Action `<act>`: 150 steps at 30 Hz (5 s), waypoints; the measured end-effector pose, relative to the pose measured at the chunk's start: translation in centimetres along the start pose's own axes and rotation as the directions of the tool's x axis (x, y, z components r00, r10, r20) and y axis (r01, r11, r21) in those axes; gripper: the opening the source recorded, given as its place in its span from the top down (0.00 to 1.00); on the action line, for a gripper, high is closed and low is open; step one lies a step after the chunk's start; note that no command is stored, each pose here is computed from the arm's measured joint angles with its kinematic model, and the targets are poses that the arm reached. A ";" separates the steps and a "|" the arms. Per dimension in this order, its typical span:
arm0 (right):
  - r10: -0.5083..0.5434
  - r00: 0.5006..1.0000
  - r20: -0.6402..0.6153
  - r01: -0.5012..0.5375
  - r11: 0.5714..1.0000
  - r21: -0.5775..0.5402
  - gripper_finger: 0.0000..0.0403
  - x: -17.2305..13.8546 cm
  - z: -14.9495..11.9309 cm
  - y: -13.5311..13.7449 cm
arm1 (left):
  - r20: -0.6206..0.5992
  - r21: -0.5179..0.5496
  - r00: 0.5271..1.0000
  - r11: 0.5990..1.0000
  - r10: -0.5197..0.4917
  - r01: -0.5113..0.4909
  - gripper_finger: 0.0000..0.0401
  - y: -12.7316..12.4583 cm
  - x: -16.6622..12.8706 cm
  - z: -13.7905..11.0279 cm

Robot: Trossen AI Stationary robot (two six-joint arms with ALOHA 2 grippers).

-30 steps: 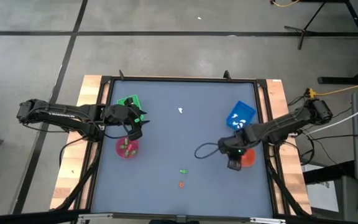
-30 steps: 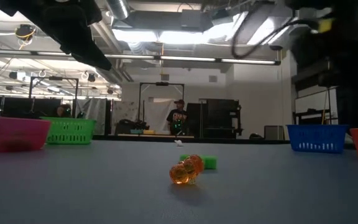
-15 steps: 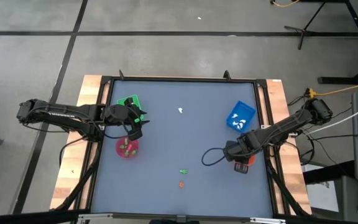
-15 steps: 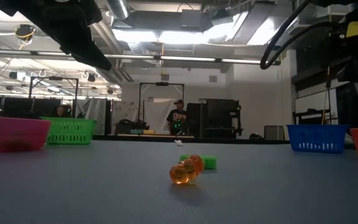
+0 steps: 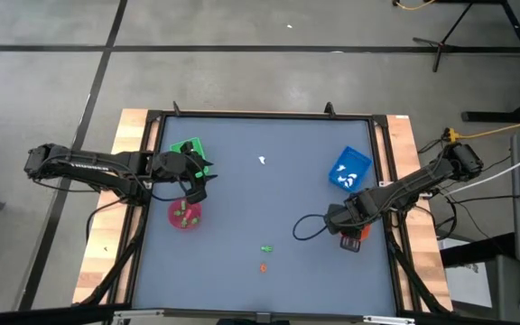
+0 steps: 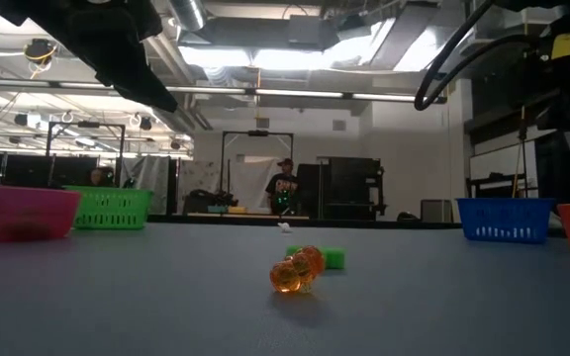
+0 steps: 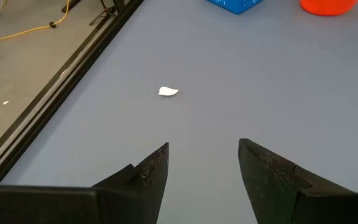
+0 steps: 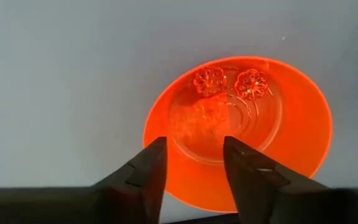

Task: Sort Halloween decoration
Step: Put the small orange pumpkin toy into the transparent orange bowl, then put the small green skeleton toy into the transparent red bowl

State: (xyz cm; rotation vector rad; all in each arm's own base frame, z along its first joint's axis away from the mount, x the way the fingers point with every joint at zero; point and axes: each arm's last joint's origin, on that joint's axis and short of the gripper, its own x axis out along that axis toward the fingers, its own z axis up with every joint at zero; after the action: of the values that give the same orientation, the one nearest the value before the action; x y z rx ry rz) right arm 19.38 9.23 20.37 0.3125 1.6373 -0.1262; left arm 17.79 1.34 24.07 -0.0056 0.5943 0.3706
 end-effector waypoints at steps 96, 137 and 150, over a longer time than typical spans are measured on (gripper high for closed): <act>0.066 0.996 0.062 -0.075 0.984 0.160 0.34 0.0 0.7 0.6 | 0.270 0.314 0.824 0.854 -0.498 0.414 0.56 -22.2 13.5 0.2; 0.075 0.995 0.073 -0.085 0.984 0.157 0.34 0.0 0.8 0.7 | -0.108 0.161 0.917 0.903 -0.385 0.398 0.80 -21.6 17.5 -4.8; 0.075 0.995 0.073 -0.085 0.984 0.157 0.34 0.0 0.8 0.7 | -0.110 0.160 0.911 0.898 -0.397 0.410 0.91 -21.5 17.3 -4.6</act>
State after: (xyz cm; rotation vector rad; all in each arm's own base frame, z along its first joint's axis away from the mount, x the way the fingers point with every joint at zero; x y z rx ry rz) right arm 20.30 9.67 20.40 0.4914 1.5491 -0.2055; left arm 35.89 -13.41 8.65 0.0302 0.6814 -0.0904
